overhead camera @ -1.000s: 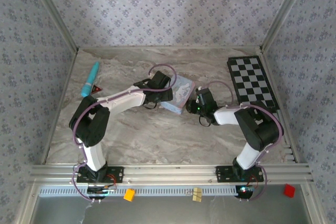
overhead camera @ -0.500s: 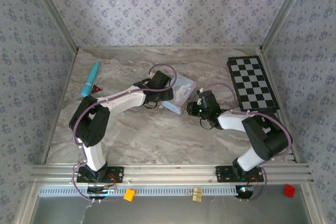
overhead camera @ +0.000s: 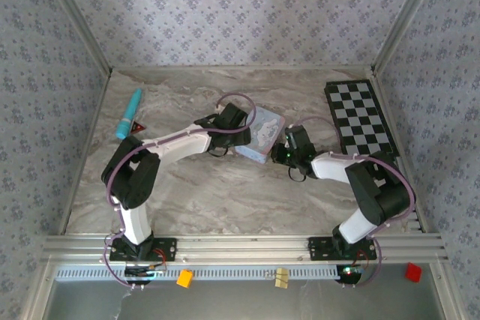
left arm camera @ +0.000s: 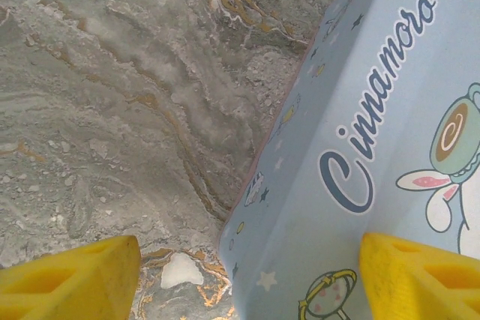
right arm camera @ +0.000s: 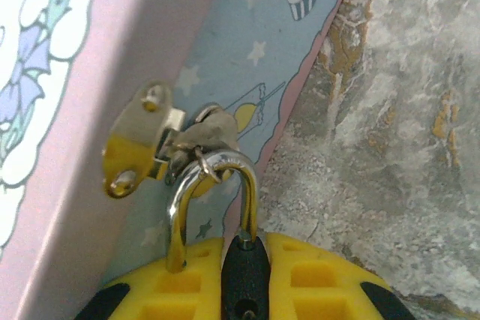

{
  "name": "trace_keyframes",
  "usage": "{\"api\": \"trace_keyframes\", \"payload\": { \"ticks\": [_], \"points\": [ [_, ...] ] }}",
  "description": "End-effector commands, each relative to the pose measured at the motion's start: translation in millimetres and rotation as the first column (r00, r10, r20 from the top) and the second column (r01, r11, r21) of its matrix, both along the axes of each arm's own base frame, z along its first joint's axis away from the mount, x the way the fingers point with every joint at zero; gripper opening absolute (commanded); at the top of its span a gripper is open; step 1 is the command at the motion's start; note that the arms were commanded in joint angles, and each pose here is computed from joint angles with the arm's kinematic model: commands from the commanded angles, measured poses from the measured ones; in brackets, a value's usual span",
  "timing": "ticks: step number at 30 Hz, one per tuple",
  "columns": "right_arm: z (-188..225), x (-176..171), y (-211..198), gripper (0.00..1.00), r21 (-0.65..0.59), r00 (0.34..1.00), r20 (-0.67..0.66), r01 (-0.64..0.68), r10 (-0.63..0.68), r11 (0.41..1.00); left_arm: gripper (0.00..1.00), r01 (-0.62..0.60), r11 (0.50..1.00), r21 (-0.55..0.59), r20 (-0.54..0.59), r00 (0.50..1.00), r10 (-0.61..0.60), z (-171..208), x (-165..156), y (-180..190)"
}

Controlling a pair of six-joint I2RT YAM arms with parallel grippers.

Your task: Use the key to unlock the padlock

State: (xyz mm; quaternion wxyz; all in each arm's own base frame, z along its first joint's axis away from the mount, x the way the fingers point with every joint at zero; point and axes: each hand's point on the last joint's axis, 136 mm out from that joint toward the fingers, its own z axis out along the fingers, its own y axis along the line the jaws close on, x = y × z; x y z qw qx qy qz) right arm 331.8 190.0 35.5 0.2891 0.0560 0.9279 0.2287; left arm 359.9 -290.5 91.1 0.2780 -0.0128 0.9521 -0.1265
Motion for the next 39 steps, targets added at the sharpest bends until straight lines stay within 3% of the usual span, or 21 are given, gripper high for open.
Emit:
{"api": "trace_keyframes", "payload": {
  "ticks": [1,9,17,23,39],
  "points": [
    [-10.7,-8.2,-12.9,0.08,-0.153,0.999,-0.028,-0.037,0.033,0.988,0.76,0.007,0.986,0.166,-0.034,0.999,-0.001,-13.1,-6.3,21.1],
    [-11.4,-13.5,-22.7,0.16,-0.153,0.999,-0.019,-0.049,0.047,0.987,0.76,0.056,0.973,0.223,0.03,0.997,-0.064,19.1,3.8,-7.7],
    [-9.5,-17.7,-23.4,0.16,-0.129,0.999,-0.001,-0.042,0.042,0.991,0.77,0.104,0.955,0.278,-0.005,0.994,-0.107,3.7,12.1,-35.5],
    [-9.4,-19.8,-35.1,0.19,-0.13,1.0,0.0,-0.016,0.016,0.991,0.77,0.096,0.923,0.371,-0.052,0.995,-0.082,-23.9,12.8,-23.4],
    [-16.7,-27.9,-47.1,0.24,-0.136,1.0,0.01,-0.014,0.016,0.991,0.76,0.054,0.933,0.355,-0.048,0.998,-0.039,-33.8,9.9,-8.1]
  ]
}}
